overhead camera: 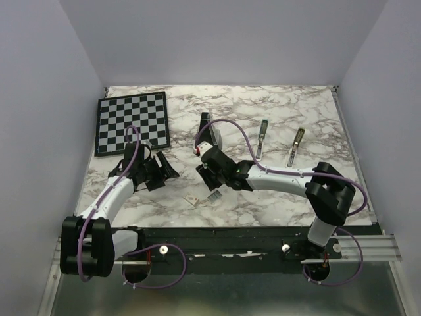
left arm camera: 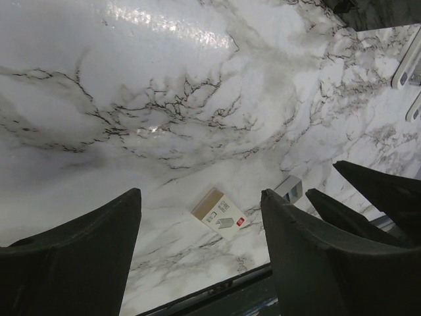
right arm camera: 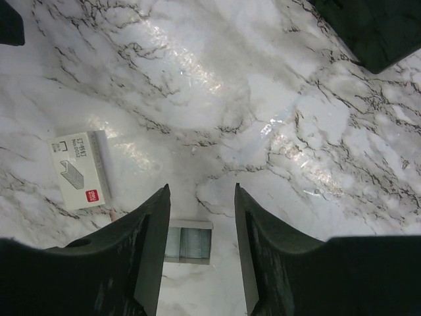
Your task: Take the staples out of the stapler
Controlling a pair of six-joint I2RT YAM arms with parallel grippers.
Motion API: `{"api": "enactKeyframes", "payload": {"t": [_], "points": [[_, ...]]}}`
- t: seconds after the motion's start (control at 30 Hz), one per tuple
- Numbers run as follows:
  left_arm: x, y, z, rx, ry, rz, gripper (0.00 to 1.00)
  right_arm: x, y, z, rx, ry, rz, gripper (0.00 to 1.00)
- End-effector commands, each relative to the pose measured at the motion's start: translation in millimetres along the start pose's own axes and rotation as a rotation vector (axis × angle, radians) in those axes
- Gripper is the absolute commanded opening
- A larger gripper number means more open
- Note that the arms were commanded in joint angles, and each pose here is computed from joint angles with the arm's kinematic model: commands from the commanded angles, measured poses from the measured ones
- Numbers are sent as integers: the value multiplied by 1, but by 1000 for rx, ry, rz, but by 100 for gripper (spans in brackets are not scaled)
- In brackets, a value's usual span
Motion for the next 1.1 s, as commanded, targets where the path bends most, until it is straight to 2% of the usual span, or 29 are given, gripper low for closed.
{"api": "enactKeyframes", "payload": {"t": [0.0, 0.5, 0.87, 1.07], "points": [[-3, -1, -11, -54, 3, -13, 80, -21, 9, -11, -34, 4, 73, 51], [-22, 11, -16, -71, 1, 34, 78, -55, 19, -17, -24, 22, 169, 51], [-21, 13, -16, -61, 11, 30, 77, -82, -12, -11, 54, 127, 208, 50], [-16, 14, -23, -57, 49, 38, 76, -74, -32, -20, 10, 146, 153, 53]]}}
Point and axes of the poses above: each gripper's point midway between its finger pads, its own y axis out along the fingers, its own z axis along the line the jaws close on, x = y × z, the point moved 3 cm from there along -y, back along the fingers, and after that the axes turned 5 degrees about y, right-handed, at the moved point
